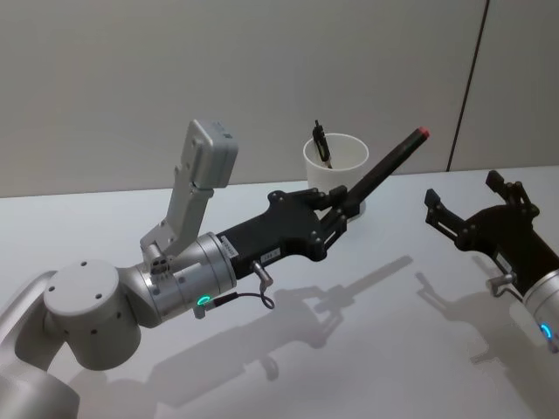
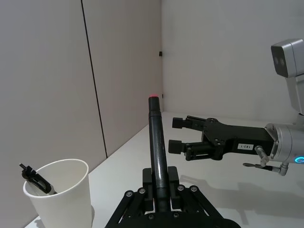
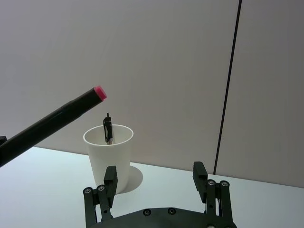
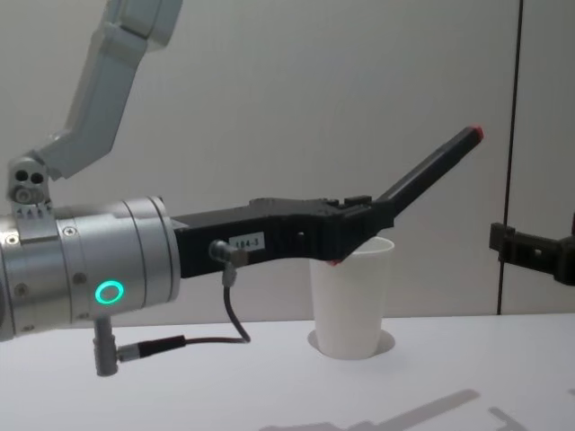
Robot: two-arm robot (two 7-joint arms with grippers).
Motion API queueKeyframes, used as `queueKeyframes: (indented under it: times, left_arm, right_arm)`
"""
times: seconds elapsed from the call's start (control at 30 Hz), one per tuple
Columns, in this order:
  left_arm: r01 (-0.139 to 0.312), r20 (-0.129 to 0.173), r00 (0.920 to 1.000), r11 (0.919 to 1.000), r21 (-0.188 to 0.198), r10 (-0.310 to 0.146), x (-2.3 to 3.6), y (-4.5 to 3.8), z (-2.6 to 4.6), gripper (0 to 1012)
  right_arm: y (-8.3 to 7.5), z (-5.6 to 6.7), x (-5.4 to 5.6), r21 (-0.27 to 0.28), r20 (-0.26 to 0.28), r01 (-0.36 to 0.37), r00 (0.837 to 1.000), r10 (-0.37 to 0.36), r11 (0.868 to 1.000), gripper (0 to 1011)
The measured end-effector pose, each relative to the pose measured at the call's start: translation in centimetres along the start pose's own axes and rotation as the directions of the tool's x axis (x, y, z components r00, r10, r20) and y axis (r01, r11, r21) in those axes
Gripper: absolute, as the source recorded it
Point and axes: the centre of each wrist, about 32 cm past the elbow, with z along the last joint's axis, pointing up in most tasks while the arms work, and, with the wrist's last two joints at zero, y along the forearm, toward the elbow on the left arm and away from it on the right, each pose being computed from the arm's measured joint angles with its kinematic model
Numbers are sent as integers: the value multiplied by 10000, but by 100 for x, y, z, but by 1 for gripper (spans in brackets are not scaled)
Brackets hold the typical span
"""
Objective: Place the pen into the pen holder.
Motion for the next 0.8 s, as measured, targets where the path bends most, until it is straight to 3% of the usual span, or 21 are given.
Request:
queueKeyframes:
  times: [0.4,0.8]
  left_arm:
    - [66,26,10000,10000,35,-66,0,-9,3,186]
    - [96,30,9999,9999,58,-96,0,-14,3,185]
  right_arm:
    - [-44,32,16,48,-414,-477,9980,479,9988,1001]
    - [-190,95,55,152,-1912,-1344,9722,1348,9908,1001]
